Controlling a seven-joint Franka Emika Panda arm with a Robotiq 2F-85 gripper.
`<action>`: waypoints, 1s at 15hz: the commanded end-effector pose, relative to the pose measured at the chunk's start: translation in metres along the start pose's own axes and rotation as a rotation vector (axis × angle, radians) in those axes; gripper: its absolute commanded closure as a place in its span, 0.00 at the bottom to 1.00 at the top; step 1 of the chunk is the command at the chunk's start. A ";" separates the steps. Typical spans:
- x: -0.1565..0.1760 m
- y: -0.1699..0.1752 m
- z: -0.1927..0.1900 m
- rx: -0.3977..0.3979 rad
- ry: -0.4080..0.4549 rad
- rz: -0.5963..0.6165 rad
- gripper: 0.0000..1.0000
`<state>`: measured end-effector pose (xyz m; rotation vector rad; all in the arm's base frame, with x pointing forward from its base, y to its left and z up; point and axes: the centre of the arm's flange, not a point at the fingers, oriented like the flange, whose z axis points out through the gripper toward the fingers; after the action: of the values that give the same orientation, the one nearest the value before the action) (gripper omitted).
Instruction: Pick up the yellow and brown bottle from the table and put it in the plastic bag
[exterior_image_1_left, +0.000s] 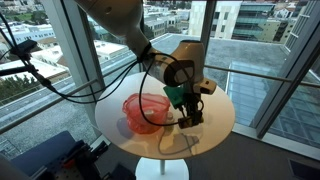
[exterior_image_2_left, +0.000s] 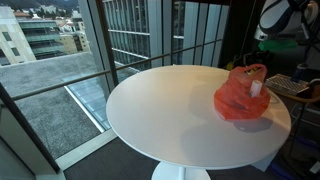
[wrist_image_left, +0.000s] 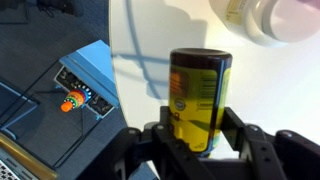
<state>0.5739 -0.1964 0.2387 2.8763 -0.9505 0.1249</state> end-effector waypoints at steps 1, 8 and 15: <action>-0.006 -0.007 -0.059 0.039 0.025 0.014 0.71; -0.040 -0.033 -0.144 0.128 0.067 -0.059 0.71; -0.098 -0.056 -0.169 0.167 0.041 -0.171 0.71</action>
<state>0.5468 -0.0901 0.3849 3.0382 -0.7635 0.2900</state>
